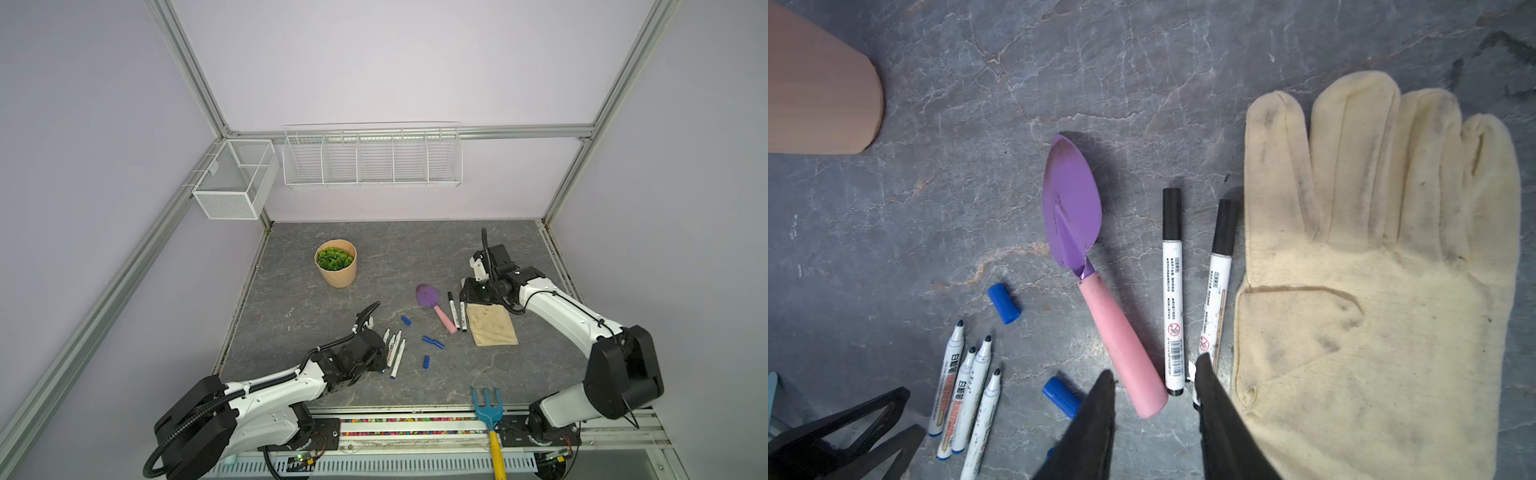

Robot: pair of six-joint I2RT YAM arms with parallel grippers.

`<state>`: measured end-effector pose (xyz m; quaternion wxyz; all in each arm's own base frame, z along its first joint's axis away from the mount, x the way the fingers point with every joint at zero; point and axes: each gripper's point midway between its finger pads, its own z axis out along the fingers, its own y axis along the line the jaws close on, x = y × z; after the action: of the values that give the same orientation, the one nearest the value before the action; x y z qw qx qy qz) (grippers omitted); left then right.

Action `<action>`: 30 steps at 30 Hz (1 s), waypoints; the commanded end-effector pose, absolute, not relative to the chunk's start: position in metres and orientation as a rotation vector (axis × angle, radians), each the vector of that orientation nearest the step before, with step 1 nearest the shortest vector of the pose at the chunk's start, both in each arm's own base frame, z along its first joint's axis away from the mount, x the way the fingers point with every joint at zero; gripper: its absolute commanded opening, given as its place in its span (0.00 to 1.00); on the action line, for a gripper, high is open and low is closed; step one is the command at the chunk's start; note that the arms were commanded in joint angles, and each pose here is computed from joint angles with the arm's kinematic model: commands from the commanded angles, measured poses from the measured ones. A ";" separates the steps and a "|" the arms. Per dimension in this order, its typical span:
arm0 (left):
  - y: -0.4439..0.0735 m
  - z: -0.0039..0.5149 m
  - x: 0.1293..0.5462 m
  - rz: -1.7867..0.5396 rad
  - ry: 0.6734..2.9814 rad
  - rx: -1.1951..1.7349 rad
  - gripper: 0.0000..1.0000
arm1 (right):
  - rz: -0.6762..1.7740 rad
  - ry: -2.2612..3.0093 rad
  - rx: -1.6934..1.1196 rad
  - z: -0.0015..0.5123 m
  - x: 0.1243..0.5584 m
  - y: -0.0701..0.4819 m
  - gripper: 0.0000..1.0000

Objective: Insert the pens into the pen caps
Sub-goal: 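Lower the left gripper onto the blue-tipped white markers and grasp one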

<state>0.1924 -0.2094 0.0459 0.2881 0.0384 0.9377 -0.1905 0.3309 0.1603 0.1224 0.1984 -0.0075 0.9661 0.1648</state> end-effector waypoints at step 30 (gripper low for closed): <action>-0.221 0.020 0.203 -0.277 2.690 0.149 0.40 | 0.502 2.731 -0.052 0.114 0.311 0.161 0.36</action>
<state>0.2094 -0.2298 0.0290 0.2362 0.0579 0.9627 -0.1184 0.3165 0.1595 0.1114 0.1782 -0.0106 0.9690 0.1707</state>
